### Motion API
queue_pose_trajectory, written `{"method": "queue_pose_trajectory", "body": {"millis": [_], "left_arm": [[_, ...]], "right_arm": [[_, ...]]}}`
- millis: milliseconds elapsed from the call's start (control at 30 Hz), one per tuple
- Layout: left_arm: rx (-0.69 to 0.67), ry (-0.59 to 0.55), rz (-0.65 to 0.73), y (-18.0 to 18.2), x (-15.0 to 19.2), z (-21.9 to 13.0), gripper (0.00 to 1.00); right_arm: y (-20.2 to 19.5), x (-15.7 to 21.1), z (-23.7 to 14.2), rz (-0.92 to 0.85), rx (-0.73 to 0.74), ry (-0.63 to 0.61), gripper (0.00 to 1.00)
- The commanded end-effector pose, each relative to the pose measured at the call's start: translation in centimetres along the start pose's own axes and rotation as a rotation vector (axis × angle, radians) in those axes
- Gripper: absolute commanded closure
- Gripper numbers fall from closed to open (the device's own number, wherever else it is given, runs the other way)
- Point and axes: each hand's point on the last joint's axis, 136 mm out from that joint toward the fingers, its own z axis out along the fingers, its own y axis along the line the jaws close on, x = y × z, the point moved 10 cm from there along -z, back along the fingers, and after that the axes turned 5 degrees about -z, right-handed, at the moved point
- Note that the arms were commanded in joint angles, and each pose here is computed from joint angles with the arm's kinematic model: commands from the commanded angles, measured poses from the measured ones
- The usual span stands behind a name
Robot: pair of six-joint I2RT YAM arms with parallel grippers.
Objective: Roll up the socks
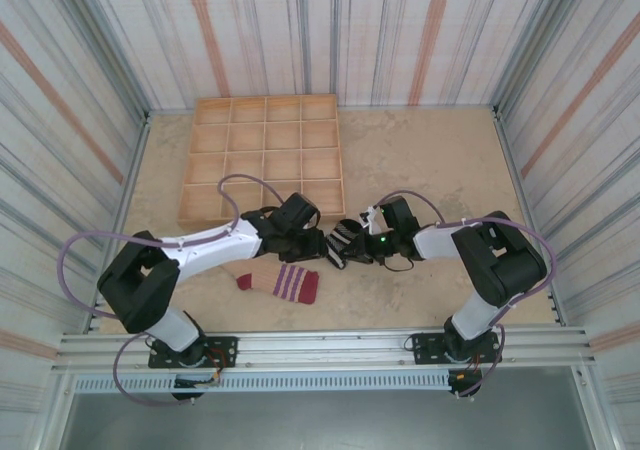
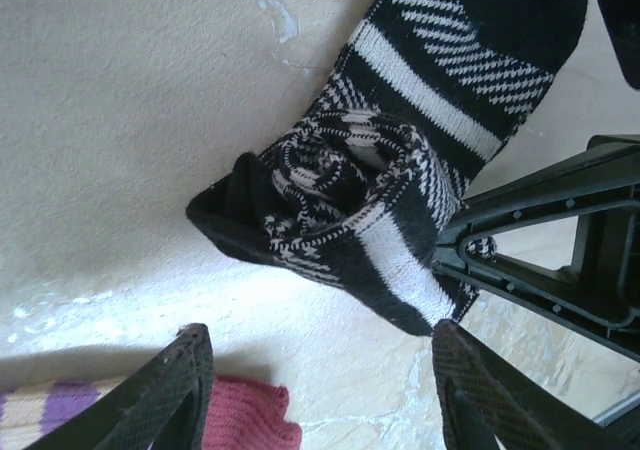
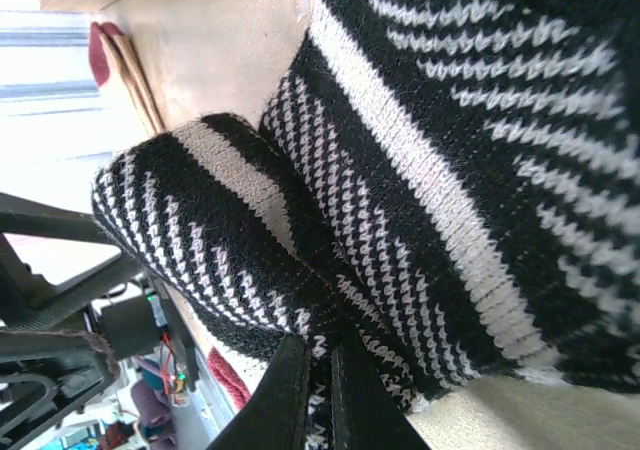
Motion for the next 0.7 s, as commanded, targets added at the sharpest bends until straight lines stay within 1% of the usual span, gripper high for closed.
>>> {"method": "queue_pose_trajectory", "body": {"millis": [0, 200, 267, 400, 500, 567, 667], "left_arm": [[0.065, -0.076, -0.078, -0.6, -0.2, -0.2, 0.43], [0.160, -0.118, -0.223, 0.4, 0.3, 1.5, 0.44], [0.160, -0.132, -0.269, 0.8, 0.4, 1.9, 0.44], [0.161, -0.170, -0.295, 0.8, 0.4, 2.4, 0.44], [0.197, -0.196, -0.300, 0.5, 0.2, 2.7, 0.44], [0.214, -0.206, -0.308, 0.4, 0.0, 2.9, 0.44], [0.196, -0.199, -0.324, 0.5, 0.0, 3.6, 0.45]], "right_arm": [[-5.5, 3.9, -0.1, 0.278, 0.356, 0.105, 1.00], [-5.2, 3.5, -0.2, 0.276, 0.353, 0.097, 1.00], [-5.2, 3.5, -0.2, 0.276, 0.350, 0.095, 1.00], [-5.1, 3.4, -0.2, 0.275, 0.344, 0.093, 1.00], [-5.1, 3.3, -0.2, 0.272, 0.341, 0.097, 1.00], [-5.0, 3.2, -0.1, 0.268, 0.340, 0.100, 1.00], [-5.0, 3.0, -0.1, 0.264, 0.340, 0.098, 1.00]]}}
